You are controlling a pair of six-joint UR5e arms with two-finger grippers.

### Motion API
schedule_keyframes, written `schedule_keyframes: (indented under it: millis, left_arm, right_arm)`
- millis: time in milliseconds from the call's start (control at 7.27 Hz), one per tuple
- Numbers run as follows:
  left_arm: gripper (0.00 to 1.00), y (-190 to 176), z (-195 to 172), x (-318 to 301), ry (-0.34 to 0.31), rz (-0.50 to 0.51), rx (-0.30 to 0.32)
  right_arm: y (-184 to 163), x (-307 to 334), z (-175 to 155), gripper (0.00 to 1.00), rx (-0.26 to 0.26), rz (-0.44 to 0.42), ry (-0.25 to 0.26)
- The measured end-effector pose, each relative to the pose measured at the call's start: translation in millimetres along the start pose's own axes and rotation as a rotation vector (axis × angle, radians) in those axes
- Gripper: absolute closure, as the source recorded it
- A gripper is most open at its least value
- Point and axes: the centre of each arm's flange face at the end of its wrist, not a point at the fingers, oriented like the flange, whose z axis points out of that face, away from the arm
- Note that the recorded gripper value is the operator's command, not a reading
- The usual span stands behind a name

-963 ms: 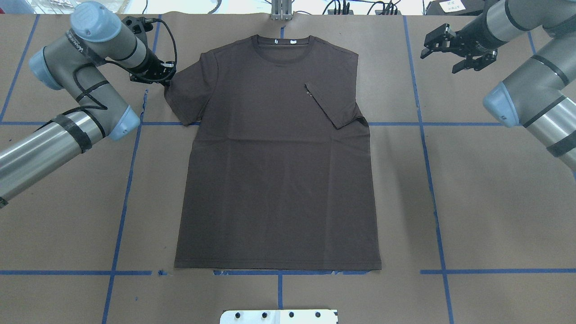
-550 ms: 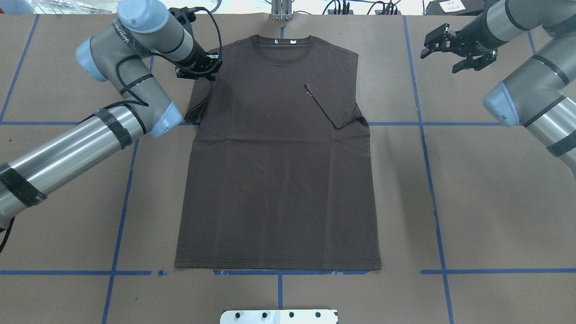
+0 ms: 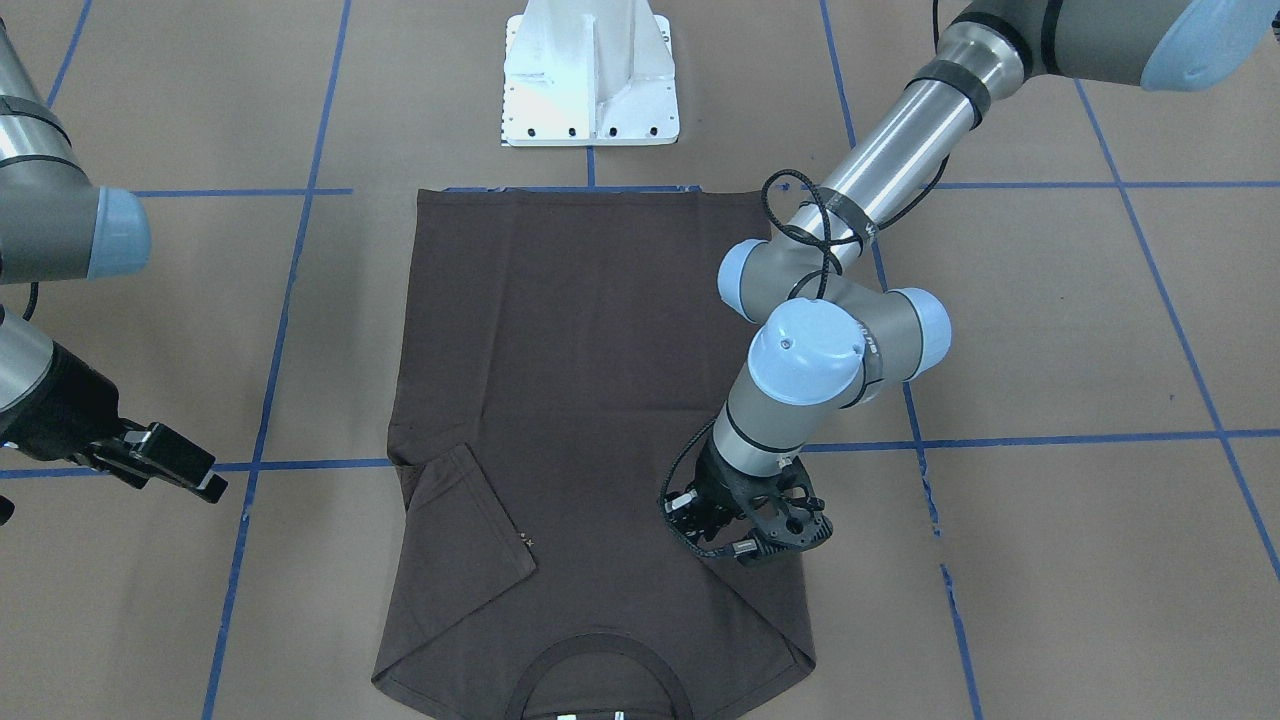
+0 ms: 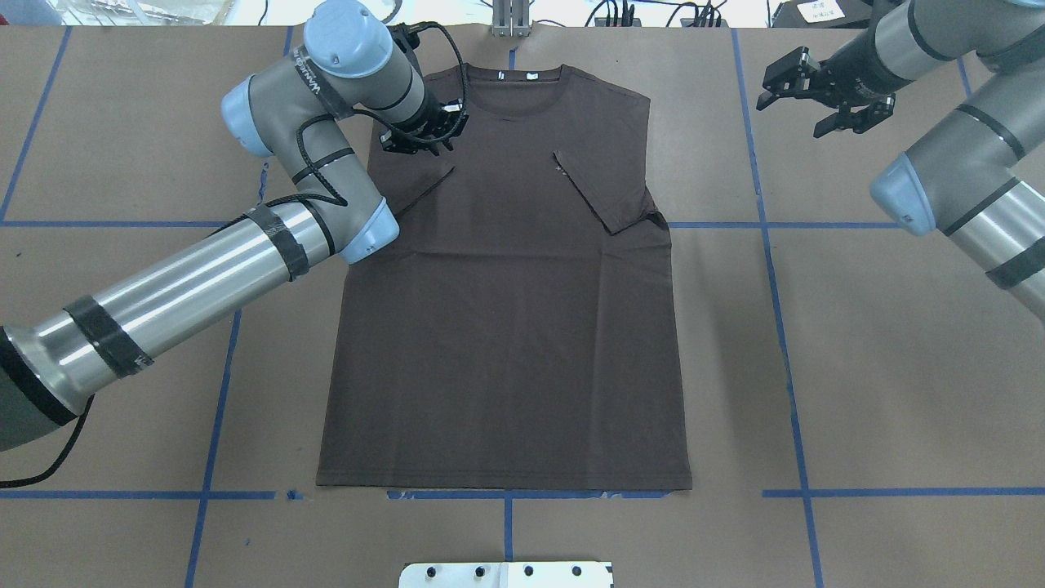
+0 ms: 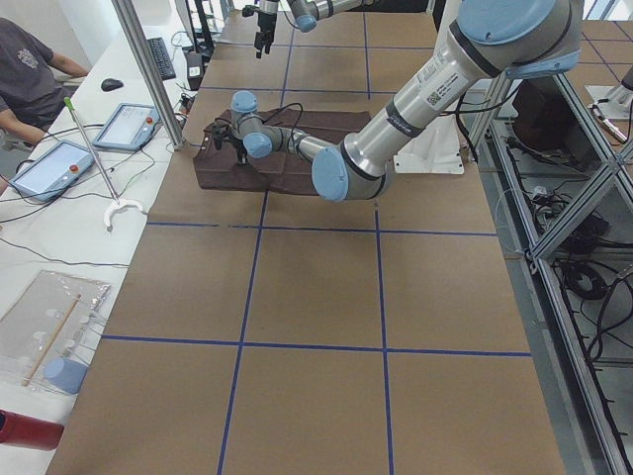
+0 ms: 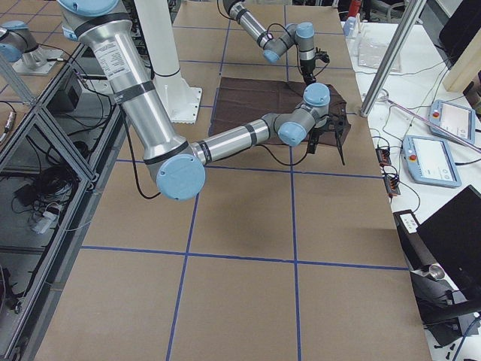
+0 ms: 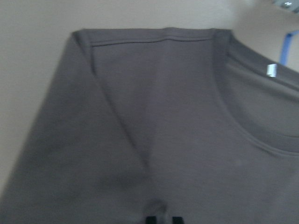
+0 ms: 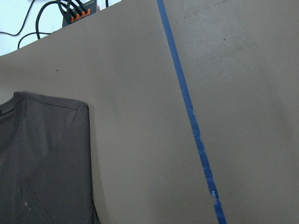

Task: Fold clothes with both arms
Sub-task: 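Fold the sleeve inward onto the shirt body with the left gripper, then move both grippers toward the shirt hem nearest the robot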

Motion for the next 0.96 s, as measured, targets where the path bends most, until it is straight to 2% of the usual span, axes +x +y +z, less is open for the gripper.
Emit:
schedule_keyframes:
  millis: [138, 275, 550, 688, 826, 963]
  left_arm:
    - [0.32, 30.8, -11.2, 17.7, 0.05, -0.016, -0.022]
    - [0.32, 61.5, -26.1, 14.5, 0.097, -0.009, -0.045]
    - [0.33, 114.9, -67.0, -41.3, 0.174, 0.033, -0.081]
    - [0.38, 127.8, -86.4, -65.5, 0.196, 0.047, -0.091]
    - [0.38, 135.0, -95.8, -78.1, 0.206, 0.057, -0.11]
    - [0.38, 139.1, -100.7, -83.1, 0.211, 0.065, -0.129]
  right_arm:
    - [36.6, -25.4, 10.2, 0.0, -0.005, 0.049, -0.016]
    - [90.5, -49.8, 17.8, 0.0, 0.009, 0.108, -0.038]
    - [219.5, -68.8, 30.5, 0.0, 0.0, 0.219, -0.063]
    - [283.6, -74.6, 40.9, 0.03, -0.005, 0.256, -0.036]
    - [343.2, -76.9, 53.2, 0.17, 0.01, 0.266, 0.023]
    - [387.8, -70.2, 65.9, 0.24, 0.027, 0.274, 0.09]
